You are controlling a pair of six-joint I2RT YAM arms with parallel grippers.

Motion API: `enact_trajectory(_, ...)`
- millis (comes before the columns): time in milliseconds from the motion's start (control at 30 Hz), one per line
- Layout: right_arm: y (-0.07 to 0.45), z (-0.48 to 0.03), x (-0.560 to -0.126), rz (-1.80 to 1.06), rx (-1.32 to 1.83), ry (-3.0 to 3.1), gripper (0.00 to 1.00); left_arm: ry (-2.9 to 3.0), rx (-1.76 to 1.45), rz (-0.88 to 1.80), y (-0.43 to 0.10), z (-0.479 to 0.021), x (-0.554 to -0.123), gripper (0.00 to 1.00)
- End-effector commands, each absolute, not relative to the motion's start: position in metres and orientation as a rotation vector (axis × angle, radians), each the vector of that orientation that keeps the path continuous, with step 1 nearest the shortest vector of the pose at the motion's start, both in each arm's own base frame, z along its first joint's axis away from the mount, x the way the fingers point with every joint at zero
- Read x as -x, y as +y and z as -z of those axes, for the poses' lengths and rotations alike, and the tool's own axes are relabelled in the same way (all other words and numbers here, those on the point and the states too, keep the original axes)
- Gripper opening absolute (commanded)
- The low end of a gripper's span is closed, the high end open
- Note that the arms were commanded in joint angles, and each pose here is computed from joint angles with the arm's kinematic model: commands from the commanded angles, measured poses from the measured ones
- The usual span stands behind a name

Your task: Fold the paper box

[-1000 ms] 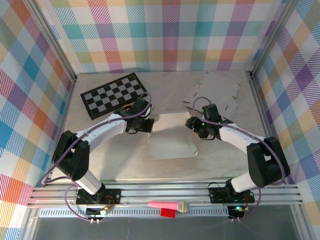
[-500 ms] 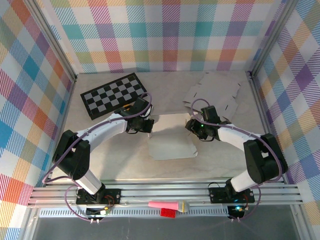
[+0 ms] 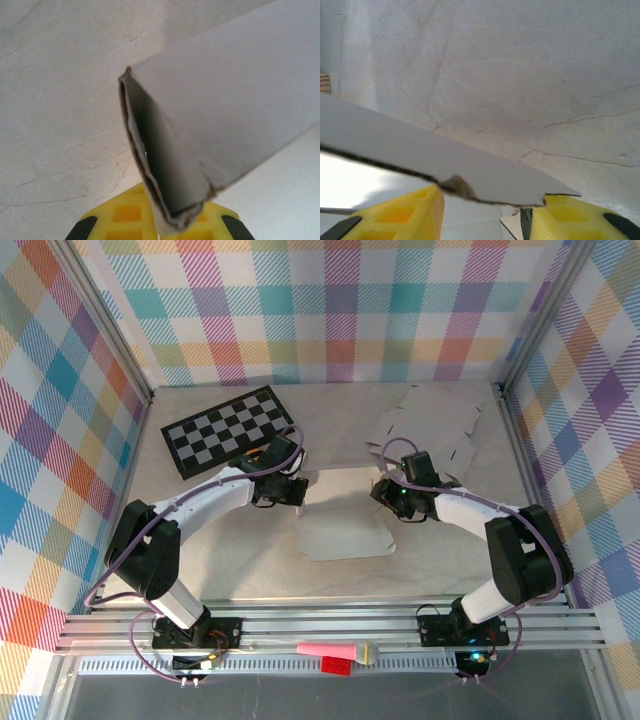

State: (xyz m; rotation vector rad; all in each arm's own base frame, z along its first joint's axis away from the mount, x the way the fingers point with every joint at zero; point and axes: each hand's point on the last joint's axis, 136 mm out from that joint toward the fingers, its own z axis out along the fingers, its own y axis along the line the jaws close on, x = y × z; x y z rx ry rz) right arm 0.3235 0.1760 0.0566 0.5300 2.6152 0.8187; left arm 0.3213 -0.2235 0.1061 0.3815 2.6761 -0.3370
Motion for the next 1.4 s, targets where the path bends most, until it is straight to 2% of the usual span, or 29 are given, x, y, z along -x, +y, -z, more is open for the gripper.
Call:
enact_trajectory(0, 0.165, -0.054, -0.315, -0.752, -0.495, 2.625, 0.46, 2.678, -0.368, 0.352, -0.224, -0.110, -0.326, 0.00)
enact_trajectory(233, 0.172, -0.049, -0.318, -0.797, -0.482, 2.620, 0.50, 2.685, -0.373, 0.358, -0.225, -0.109, -0.324, 0.00)
enact_trajectory(333, 0.175, -0.053, -0.322, -0.820, -0.487, 2.605, 0.43, 2.685, -0.372, 0.360, -0.225, -0.109, -0.324, 0.00)
enact_trajectory(533, 0.193, -0.064, -0.327, -0.915, -0.475, 2.580, 0.35, 2.687, -0.371, 0.362, -0.225, -0.108, -0.324, 0.00)
enact_trajectory(767, 0.207, -0.074, -0.325, -0.996, -0.455, 2.572, 0.35, 2.684, -0.360, 0.360, -0.225, -0.108, -0.326, 0.00)
enact_trajectory(933, 0.221, -0.093, -0.324, -1.111, -0.370, 2.550, 0.39, 2.685, -0.358, 0.352, -0.224, -0.106, -0.326, 0.00)
enact_trajectory(1167, 0.217, -0.151, -0.320, -1.171, -0.178, 2.480, 0.51, 2.682, -0.313, 0.408, -0.214, -0.115, -0.331, 0.00)
enact_trajectory(1267, 0.202, -0.197, -0.324, -1.208, -0.092, 2.377, 0.56, 2.658, -0.281, 0.535, -0.212, -0.132, -0.336, 0.00)
enact_trajectory(1367, 0.179, -0.238, -0.334, -1.234, -0.077, 2.265, 0.57, 2.639, -0.283, 0.679, -0.212, -0.149, -0.340, 0.00)
